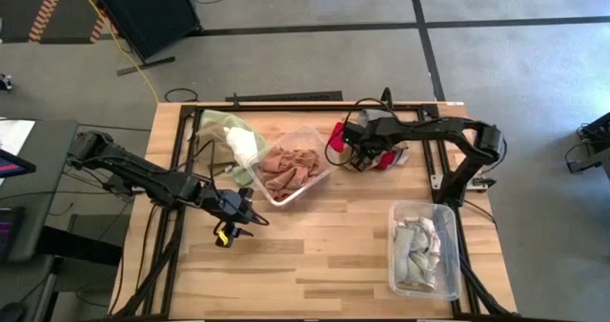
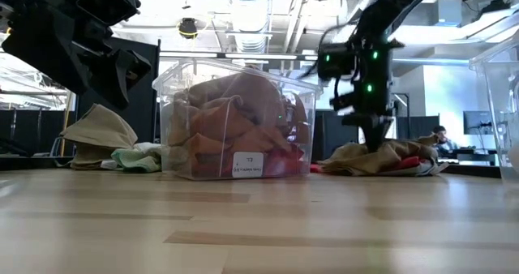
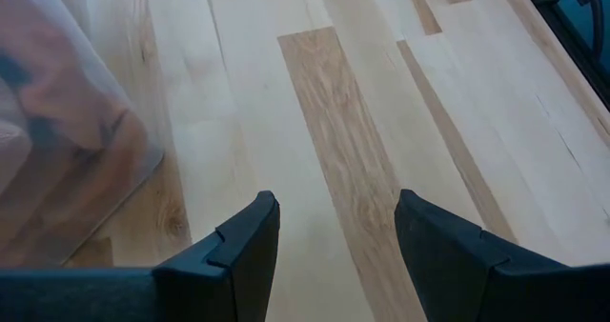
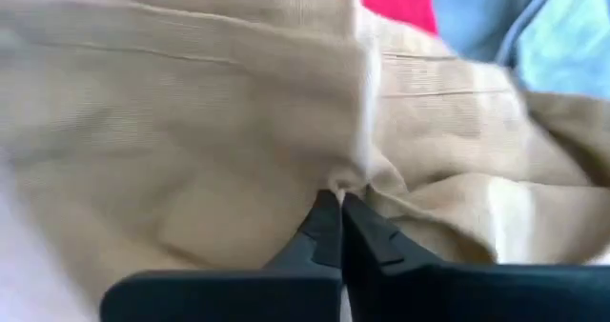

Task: Sort towels by color in basket
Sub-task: Put the brown towel into the bottom transparent bin

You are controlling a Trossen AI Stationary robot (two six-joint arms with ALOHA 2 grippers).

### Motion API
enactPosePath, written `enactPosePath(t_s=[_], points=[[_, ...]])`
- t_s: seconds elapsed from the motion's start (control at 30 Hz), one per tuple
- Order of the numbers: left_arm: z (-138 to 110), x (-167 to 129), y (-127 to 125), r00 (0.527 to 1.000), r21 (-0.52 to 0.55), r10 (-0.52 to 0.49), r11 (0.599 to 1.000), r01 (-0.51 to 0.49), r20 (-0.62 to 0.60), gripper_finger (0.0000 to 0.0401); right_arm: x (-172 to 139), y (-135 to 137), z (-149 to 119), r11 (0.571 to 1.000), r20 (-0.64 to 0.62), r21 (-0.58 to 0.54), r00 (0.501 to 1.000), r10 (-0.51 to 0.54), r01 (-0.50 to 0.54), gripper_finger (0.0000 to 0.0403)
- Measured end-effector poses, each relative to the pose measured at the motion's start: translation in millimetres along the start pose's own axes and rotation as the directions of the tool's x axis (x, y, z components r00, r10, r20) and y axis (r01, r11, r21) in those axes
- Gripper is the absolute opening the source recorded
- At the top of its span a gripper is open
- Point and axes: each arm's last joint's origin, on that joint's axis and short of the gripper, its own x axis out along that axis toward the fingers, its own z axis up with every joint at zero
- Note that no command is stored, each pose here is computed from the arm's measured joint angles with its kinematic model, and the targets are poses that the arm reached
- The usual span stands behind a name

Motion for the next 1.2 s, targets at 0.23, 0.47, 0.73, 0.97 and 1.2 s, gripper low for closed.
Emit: enactPosePath(t_s=[0.23, 0.47, 0.73, 0.97, 1.2], points=[[0.1, 0.0, 0.0, 1.000, -0.002, 0.000, 1.000, 0.000, 0.001, 0.0199, -58.3, -0.9, -8.3, 0.997, 0.166, 0.002, 0.984, 0.072, -0.073, 0.0017], [0.3, 0.0, 0.0, 1.000, -0.002, 0.000, 1.000, 0.000, 0.003, 0.0199, -117.3, -4.9, -30.0, 0.987, 0.327, 0.004, 0.933, 0.149, -0.159, 0.0017], [0.3, 0.0, 0.0, 1.000, -0.002, 0.000, 1.000, 0.000, 0.003, 0.0199, -178.4, -2.7, -68.0, 0.948, 0.464, -0.069, 0.831, 0.307, -0.312, 0.0017], [0.3, 0.0, 0.0, 1.000, -0.002, 0.000, 1.000, 0.000, 0.003, 0.0199, -218.4, 0.7, -107.1, 0.900, 0.484, -0.175, 0.762, 0.432, -0.399, 0.0017], [0.3, 0.0, 0.0, 1.000, -0.011, 0.000, 1.000, 0.000, 0.003, 0.0199, -247.5, -1.2, -148.7, 0.836, 0.402, -0.256, 0.733, 0.549, -0.486, 0.0017]])
